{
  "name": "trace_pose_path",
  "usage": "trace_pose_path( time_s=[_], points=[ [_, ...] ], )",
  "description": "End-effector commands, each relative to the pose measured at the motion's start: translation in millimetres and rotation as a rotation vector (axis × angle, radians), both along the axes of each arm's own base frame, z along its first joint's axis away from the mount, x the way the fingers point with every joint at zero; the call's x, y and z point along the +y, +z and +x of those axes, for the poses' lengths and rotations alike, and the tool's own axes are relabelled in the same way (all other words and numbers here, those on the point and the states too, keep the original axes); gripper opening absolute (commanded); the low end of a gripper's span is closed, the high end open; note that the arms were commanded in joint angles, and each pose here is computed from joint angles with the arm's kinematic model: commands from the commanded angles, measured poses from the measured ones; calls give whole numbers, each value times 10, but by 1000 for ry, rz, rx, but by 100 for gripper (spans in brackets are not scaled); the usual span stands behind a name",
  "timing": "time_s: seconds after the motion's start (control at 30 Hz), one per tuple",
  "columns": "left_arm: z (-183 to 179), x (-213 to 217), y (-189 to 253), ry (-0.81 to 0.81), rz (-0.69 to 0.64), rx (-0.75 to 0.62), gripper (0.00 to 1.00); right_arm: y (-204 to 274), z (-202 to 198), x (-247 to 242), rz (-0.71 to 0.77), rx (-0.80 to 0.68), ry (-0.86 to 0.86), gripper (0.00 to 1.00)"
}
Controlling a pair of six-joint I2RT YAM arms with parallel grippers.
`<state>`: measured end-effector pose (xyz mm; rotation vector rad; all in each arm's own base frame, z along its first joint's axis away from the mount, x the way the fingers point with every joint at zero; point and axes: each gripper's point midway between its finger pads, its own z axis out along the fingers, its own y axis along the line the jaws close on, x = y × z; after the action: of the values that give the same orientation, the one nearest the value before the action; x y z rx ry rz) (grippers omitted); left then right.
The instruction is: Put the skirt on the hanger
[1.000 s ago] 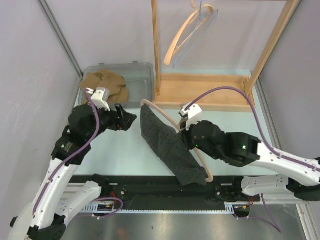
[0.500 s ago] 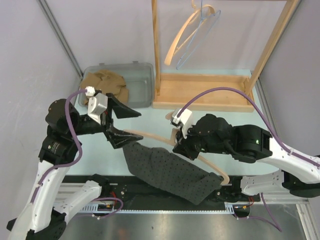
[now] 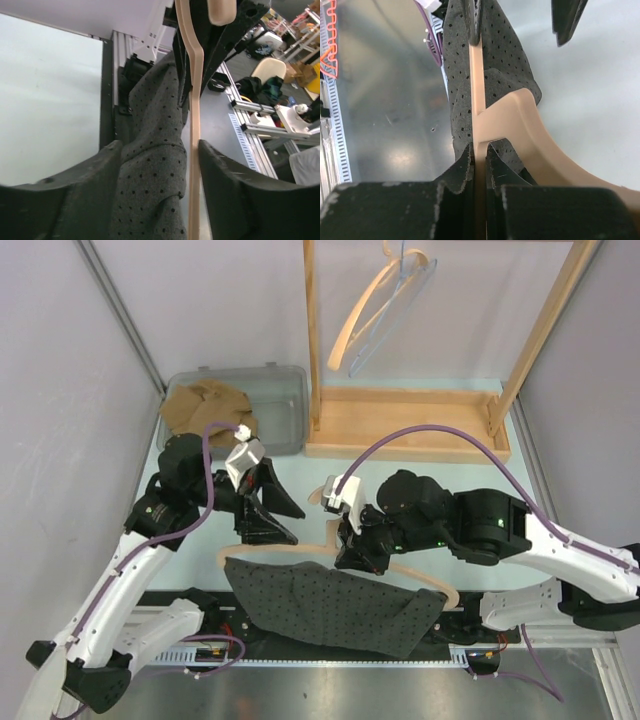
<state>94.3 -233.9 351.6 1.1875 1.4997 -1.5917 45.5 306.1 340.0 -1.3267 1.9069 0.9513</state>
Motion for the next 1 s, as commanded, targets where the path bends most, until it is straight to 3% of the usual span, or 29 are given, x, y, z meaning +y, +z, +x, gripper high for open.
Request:
trace_pose_path(
  time_s=[0.0, 0.47, 0.5, 0.63, 0.77, 0.97],
  points=[
    [-130, -4, -56, -40, 21, -20, 61, 541, 1, 176, 176, -65, 42, 0],
    [-337, 62, -95, -57, 17, -44, 61, 616, 161, 349, 176, -131, 11, 0],
    [-326, 58, -111, -51, 20, -39, 58, 623, 174, 355, 178, -136, 7, 0],
    [-259, 40, -187, -15, 48, -34, 24, 656, 205, 360, 195, -143, -14, 0],
    [-157, 22, -310, 38, 110, -42, 2, 741, 177, 347, 231, -145, -5, 0],
    [-39, 37, -353, 115, 168, -146, 0, 748, 137, 333, 235, -134, 14, 0]
  ],
)
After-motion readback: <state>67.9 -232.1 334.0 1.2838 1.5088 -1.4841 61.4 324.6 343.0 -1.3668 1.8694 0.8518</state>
